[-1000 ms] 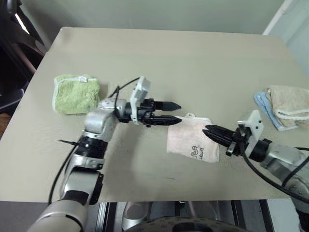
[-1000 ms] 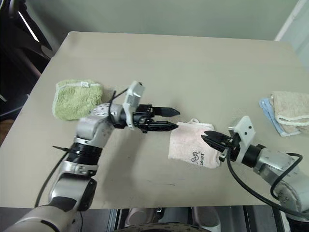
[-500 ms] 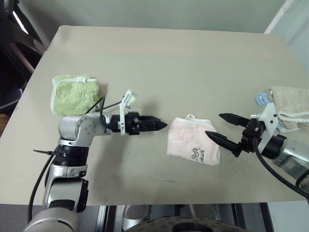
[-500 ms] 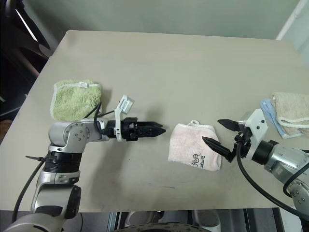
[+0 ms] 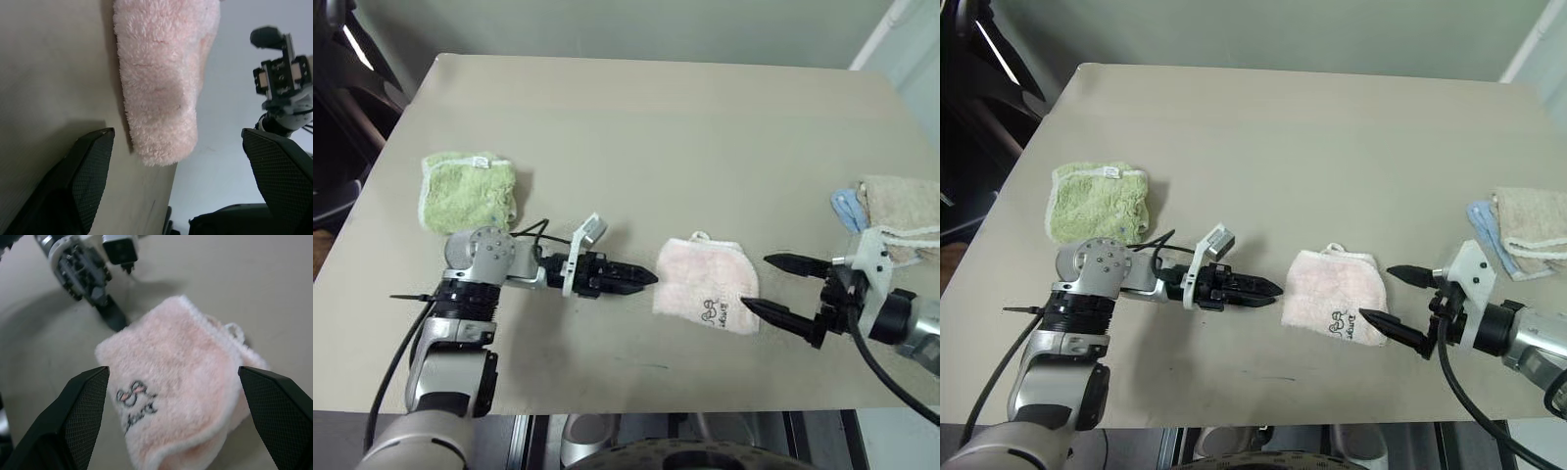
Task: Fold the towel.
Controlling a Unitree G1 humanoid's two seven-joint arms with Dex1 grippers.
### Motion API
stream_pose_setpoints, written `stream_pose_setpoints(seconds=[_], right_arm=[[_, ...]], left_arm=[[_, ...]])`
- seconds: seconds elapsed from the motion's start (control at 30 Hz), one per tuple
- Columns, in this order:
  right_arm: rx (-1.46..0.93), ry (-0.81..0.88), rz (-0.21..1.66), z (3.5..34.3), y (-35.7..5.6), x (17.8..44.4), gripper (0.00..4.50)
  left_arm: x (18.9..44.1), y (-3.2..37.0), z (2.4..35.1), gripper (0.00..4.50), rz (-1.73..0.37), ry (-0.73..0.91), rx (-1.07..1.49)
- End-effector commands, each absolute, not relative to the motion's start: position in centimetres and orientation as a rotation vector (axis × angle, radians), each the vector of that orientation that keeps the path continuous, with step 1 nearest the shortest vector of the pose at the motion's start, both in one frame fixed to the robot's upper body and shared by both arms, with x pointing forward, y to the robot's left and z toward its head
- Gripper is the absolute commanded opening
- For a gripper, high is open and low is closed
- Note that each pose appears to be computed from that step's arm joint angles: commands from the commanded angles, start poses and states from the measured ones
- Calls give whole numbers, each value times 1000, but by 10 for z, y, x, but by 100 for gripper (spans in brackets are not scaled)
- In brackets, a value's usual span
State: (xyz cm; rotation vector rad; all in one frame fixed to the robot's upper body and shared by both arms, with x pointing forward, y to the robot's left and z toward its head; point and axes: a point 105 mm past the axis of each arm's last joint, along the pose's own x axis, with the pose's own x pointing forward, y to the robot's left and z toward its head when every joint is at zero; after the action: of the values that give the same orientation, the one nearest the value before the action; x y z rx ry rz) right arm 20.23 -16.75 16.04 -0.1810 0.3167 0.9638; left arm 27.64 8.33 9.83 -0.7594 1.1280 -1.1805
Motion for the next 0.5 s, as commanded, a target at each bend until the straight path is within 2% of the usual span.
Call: stream_pose_setpoints(seconds=[0.03, 0.5], right_arm=[[-250, 284, 994, 170, -166, 197, 446], [-302, 266, 952, 169, -166, 207, 446]], left_arm=[[269, 61, 91, 450, -1222, 1194, -762], [271, 0, 99, 450, -1290, 1230, -753]])
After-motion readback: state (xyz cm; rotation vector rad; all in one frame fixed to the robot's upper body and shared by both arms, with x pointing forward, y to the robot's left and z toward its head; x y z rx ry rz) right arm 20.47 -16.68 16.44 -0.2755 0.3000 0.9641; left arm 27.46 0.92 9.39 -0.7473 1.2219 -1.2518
